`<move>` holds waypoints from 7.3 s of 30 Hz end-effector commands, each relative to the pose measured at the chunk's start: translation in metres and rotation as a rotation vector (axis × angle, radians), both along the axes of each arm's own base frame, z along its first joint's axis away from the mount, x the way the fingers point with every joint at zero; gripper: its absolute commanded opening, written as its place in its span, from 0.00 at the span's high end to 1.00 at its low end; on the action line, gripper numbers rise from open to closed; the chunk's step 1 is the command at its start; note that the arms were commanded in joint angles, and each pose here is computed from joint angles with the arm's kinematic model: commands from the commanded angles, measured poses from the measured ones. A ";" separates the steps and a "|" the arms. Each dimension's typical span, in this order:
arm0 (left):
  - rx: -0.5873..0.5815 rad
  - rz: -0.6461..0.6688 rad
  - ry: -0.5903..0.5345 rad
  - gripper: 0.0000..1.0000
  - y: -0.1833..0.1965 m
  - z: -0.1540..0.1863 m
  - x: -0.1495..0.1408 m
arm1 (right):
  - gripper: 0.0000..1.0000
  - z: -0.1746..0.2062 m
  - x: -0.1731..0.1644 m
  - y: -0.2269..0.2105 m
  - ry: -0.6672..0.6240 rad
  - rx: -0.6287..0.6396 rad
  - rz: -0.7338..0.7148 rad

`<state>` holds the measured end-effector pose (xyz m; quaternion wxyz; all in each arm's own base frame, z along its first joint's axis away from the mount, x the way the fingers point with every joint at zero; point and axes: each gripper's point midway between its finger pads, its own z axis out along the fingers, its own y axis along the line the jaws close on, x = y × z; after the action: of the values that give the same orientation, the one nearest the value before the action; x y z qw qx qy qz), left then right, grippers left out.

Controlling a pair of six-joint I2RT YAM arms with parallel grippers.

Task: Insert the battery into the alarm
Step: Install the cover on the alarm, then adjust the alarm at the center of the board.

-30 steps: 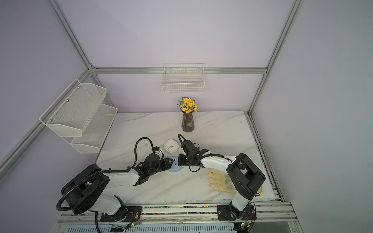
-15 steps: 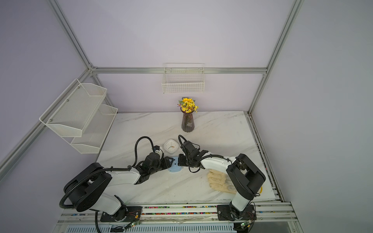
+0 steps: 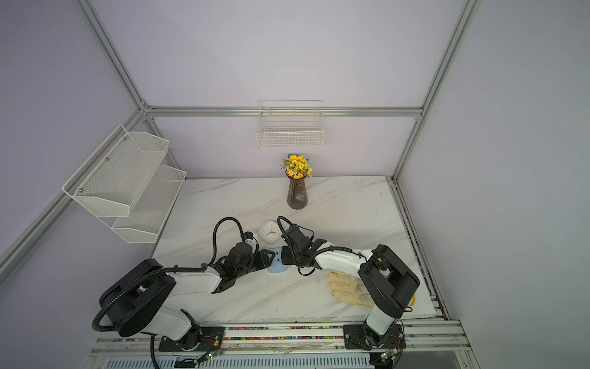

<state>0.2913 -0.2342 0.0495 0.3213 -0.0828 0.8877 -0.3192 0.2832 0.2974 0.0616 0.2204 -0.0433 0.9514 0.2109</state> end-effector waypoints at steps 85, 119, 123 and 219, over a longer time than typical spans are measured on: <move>-0.153 0.086 -0.065 0.32 0.018 0.021 -0.018 | 0.53 -0.017 -0.018 0.014 -0.035 -0.068 -0.097; -0.414 0.019 -0.021 0.43 -0.007 0.013 -0.030 | 0.53 -0.035 -0.031 0.013 0.099 0.089 -0.075; -0.438 0.019 -0.054 0.46 -0.006 0.022 -0.030 | 0.53 -0.034 -0.031 0.013 0.107 0.117 -0.076; 0.790 -0.249 -0.133 0.28 -0.083 0.070 -0.075 | 0.28 0.208 -0.041 -0.181 -0.604 0.190 -0.554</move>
<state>0.2136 -0.2842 0.0838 0.3051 0.1753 0.9288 0.1165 0.2455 0.1305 0.2495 0.5231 0.1643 0.8077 0.2169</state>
